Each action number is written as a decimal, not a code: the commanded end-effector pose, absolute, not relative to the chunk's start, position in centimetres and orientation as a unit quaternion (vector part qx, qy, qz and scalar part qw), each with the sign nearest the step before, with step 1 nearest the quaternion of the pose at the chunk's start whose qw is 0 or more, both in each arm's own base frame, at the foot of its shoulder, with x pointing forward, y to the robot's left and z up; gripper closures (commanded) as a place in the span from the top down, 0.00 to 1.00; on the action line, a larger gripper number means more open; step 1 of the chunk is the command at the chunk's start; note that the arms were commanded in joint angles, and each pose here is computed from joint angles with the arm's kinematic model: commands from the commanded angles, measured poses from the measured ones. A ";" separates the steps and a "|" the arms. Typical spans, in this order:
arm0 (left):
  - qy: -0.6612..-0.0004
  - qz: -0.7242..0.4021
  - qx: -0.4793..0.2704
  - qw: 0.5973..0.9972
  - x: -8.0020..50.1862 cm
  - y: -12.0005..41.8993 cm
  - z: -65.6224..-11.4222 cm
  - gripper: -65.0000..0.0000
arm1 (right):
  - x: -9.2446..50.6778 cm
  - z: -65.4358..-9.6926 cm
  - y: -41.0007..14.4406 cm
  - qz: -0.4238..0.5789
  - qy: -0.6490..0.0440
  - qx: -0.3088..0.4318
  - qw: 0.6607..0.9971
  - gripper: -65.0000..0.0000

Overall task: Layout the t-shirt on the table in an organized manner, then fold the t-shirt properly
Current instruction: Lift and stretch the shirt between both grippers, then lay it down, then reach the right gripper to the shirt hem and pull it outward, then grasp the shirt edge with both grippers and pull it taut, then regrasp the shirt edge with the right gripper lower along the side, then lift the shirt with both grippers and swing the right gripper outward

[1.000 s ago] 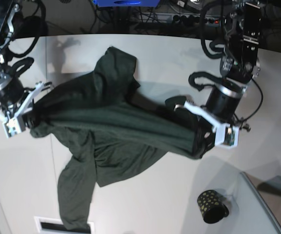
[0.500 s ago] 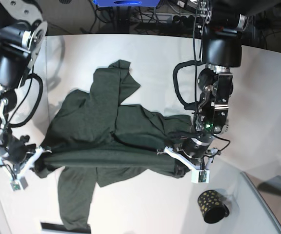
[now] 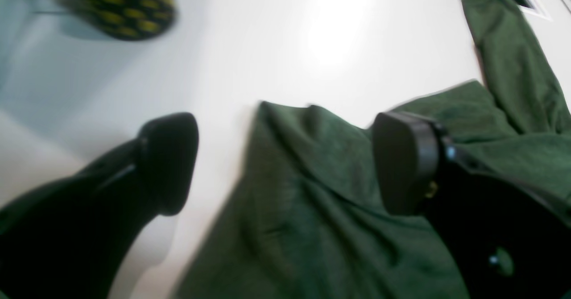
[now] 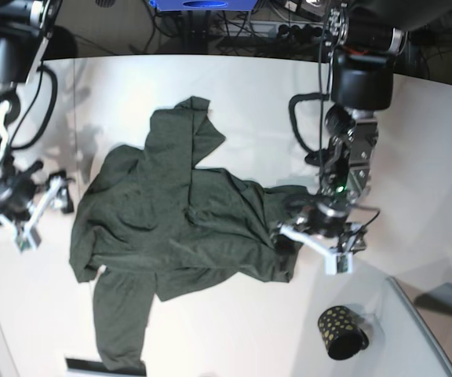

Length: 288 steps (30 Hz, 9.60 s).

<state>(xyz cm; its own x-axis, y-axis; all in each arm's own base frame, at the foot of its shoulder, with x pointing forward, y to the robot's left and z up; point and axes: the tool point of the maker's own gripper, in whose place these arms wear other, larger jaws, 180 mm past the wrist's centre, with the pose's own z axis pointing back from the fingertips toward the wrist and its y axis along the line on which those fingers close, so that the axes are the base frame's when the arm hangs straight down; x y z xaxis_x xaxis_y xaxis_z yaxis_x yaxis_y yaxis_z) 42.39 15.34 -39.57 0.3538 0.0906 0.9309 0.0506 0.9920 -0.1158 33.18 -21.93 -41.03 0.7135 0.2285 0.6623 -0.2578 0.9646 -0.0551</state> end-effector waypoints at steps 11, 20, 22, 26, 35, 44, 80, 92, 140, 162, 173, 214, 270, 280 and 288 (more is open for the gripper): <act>-0.516 -0.059 -0.014 0.854 27.7 20.3 -42.6 0.91 | 23.8 -43.7 -13.5 0.166 -0.333 0.098 0.923 0.69; -0.505 -0.019 0.039 0.862 23.1 25.4 -41.8 0.91 | 20.9 -45.4 -6.2 0.226 -0.298 0.170 0.912 0.69; -0.508 -0.018 0.045 0.860 22.7 25.8 -41.3 0.91 | 20.7 -45.7 -5.6 0.223 -0.293 0.179 0.912 0.69; -0.509 -0.016 0.052 0.859 22.0 26.4 -40.7 0.91 | 21.7 -46.3 -4.4 0.214 -0.290 0.194 0.912 0.69; -0.506 -0.017 0.052 0.861 21.5 26.3 -40.9 0.91 | 21.0 -47.7 -1.3 0.244 -0.262 0.225 0.906 0.49; -0.501 -0.017 0.052 0.864 21.0 26.3 -41.1 0.91 | 20.2 -43.7 -2.8 0.271 -0.308 0.191 0.892 0.00; -0.487 0.024 0.021 0.873 19.5 23.0 -43.0 0.91 | 53.1 -25.0 -10.0 0.374 -0.467 0.017 0.801 1.00; -0.523 -0.005 -0.033 0.852 24.2 18.3 -41.7 0.91 | 33.3 -36.9 -20.4 0.171 -0.393 0.007 0.904 0.78; -0.492 0.060 -0.015 0.868 32.2 21.1 -45.6 0.00 | 28.1 -45.4 -13.5 0.140 -0.310 0.126 0.932 0.00; -0.475 0.032 -0.008 0.879 25.6 20.9 -45.6 0.00 | 27.9 -39.6 -15.3 0.211 -0.301 0.031 0.929 0.73; -0.469 0.029 -0.008 0.883 24.3 20.8 -45.7 0.00 | 36.7 -45.5 -11.7 0.154 -0.290 0.170 0.929 0.72; -0.486 0.021 -0.010 0.874 24.5 20.4 -44.1 0.00 | 30.5 -45.0 -14.4 0.182 -0.248 0.100 0.946 0.16; -0.473 0.016 -0.006 0.881 23.1 20.8 -44.7 0.00 | 40.8 -46.5 -15.9 0.016 -0.362 0.237 0.901 0.82; -0.474 0.016 -0.006 0.880 23.2 20.8 -44.6 0.00 | 39.2 -48.1 -10.9 0.103 -0.321 0.248 0.908 0.55; -0.475 0.017 -0.006 0.880 23.3 20.8 -44.6 0.00 | 39.2 -47.9 -10.3 0.104 -0.322 0.253 0.906 0.30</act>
